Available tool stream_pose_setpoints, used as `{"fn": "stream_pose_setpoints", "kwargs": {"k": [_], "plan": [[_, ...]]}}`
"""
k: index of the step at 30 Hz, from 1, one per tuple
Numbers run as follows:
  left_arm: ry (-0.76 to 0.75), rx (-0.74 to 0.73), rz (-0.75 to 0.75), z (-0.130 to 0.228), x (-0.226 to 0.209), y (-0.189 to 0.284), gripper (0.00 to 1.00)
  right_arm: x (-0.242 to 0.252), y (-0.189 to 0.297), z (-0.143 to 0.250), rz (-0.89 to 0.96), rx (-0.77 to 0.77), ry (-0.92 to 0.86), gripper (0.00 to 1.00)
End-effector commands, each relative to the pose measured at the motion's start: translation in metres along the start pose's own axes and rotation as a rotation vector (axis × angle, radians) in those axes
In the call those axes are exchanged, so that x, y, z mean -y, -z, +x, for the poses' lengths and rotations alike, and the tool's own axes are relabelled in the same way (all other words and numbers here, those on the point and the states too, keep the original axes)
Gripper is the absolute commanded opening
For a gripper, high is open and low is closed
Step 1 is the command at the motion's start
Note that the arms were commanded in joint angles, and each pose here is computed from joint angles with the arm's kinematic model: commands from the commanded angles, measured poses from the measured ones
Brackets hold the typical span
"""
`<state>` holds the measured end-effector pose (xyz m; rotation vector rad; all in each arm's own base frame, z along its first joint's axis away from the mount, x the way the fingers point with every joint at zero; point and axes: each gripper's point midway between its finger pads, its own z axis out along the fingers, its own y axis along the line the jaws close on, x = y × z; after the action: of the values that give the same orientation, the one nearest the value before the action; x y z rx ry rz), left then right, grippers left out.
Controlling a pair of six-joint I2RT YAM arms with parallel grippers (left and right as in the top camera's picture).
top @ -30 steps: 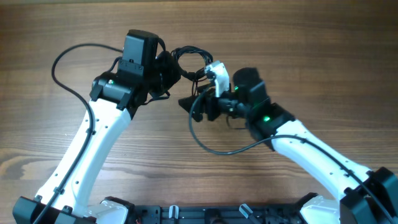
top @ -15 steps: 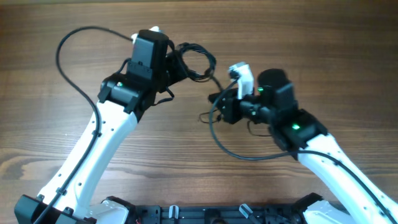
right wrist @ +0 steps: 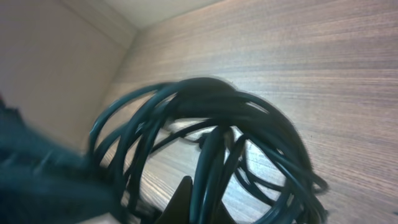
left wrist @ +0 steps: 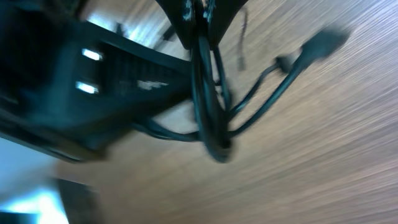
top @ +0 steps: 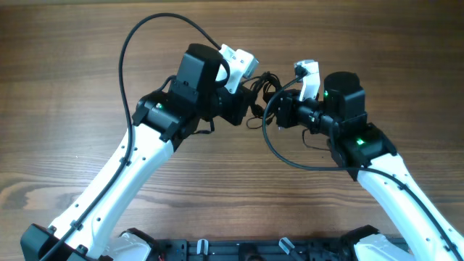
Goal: Untangle cables
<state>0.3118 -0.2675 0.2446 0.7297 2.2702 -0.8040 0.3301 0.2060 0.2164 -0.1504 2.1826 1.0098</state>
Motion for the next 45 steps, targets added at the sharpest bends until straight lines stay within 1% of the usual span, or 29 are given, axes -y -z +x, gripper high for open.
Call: {"fn": "stream_pose_setpoints", "kwargs": {"k": [1,3,6,7,8,9,11,14,16,17,19,20,22,23,24,25,28,29,30,32,34,36,38,39,40,41,43,44,45], "plan": [[-0.111,0.028,0.271,-0.008,0.053,0.016,0.04,0.016,-0.019,0.002,0.018,-0.017,-0.07,0.04],[-0.114,0.031,0.345,-0.008,0.065,0.02,0.04,0.014,-0.033,0.0,-0.036,-0.016,-0.067,0.04],[-0.06,0.062,0.364,-0.019,0.068,0.022,0.04,-0.001,-0.045,-0.004,-0.165,-0.023,-0.066,0.05],[-0.059,0.077,0.353,-0.023,0.065,0.022,0.04,-0.001,-0.044,-0.005,-0.168,-0.021,-0.061,0.14],[-0.022,0.082,0.319,-0.025,0.055,0.022,0.04,0.001,-0.041,-0.008,-0.167,-0.013,-0.056,0.14],[0.031,0.09,0.269,-0.028,0.04,0.023,0.04,0.003,-0.037,-0.011,-0.168,-0.006,-0.056,0.26],[0.083,0.112,0.215,-0.033,0.014,0.03,0.04,0.001,-0.019,-0.02,-0.241,-0.008,-0.049,0.98],[0.137,0.154,0.154,-0.04,-0.021,0.043,0.04,0.012,0.004,-0.031,-0.303,-0.01,-0.077,1.0],[0.244,0.179,0.123,-0.044,-0.044,0.053,0.04,0.029,0.023,-0.042,-0.32,0.012,-0.103,1.0],[0.299,0.183,0.119,-0.044,-0.049,0.055,0.04,0.04,0.031,-0.047,-0.31,0.028,-0.122,1.0],[0.315,0.178,0.139,-0.044,-0.045,0.055,0.04,0.043,0.031,-0.045,-0.303,0.024,-0.135,1.0],[0.245,0.168,0.206,-0.043,-0.031,0.056,0.04,0.038,0.028,-0.041,-0.312,0.012,-0.105,1.0],[0.104,0.159,0.373,-0.04,0.0,0.062,0.04,0.029,0.023,-0.036,-0.329,0.015,0.044,1.0],[0.073,0.158,0.441,-0.039,0.011,0.067,0.04,0.021,0.025,-0.032,-0.372,0.016,0.169,1.0],[0.062,0.155,0.504,-0.038,0.02,0.072,0.04,0.01,0.03,-0.027,-0.447,0.022,0.312,1.0],[0.059,0.153,0.567,-0.038,0.028,0.079,0.04,0.003,0.035,-0.023,-0.501,0.028,0.396,1.0],[0.045,0.144,0.723,-0.035,0.047,0.097,0.04,-0.009,0.042,-0.02,-0.585,0.037,0.477,1.0],[0.041,0.142,0.755,-0.034,0.051,0.1,0.04,-0.014,0.045,-0.02,-0.62,0.04,0.499,0.99],[0.045,0.139,0.758,-0.034,0.052,0.1,0.04,-0.018,0.048,-0.018,-0.66,0.04,0.52,0.94],[0.045,0.139,0.758,-0.034,0.051,0.1,0.04,-0.028,0.056,-0.014,-0.747,0.031,0.554,0.78],[0.045,0.138,0.759,-0.034,0.052,0.1,0.04,-0.032,0.056,-0.011,-0.767,0.022,0.557,0.72],[0.037,0.129,0.771,-0.033,0.057,0.098,0.04,-0.041,0.053,-0.007,-0.79,0.014,0.578,0.71],[0.029,0.116,0.782,-0.031,0.064,0.096,0.04,-0.049,0.048,-0.003,-0.799,0.01,0.599,0.52],[0.024,0.11,0.785,-0.03,0.068,0.094,0.04,-0.048,0.045,-0.005,-0.782,0.013,0.59,0.36],[0.023,0.107,0.783,-0.029,0.069,0.093,0.04,-0.046,0.043,-0.009,-0.757,0.014,0.561,0.24],[0.024,0.104,0.769,-0.029,0.068,0.09,0.04,-0.044,0.04,-0.015,-0.72,0.013,0.504,0.06],[0.052,0.097,0.681,-0.027,0.057,0.079,0.05,-0.041,0.036,-0.023,-0.679,0.007,0.407,0.04],[0.101,0.084,0.551,-0.025,0.039,0.066,0.2,-0.038,0.034,-0.026,-0.651,-0.006,0.325,0.04],[0.184,0.072,0.443,-0.025,0.022,0.057,0.41,-0.034,0.034,-0.029,-0.634,-0.021,0.246,0.04]]}}
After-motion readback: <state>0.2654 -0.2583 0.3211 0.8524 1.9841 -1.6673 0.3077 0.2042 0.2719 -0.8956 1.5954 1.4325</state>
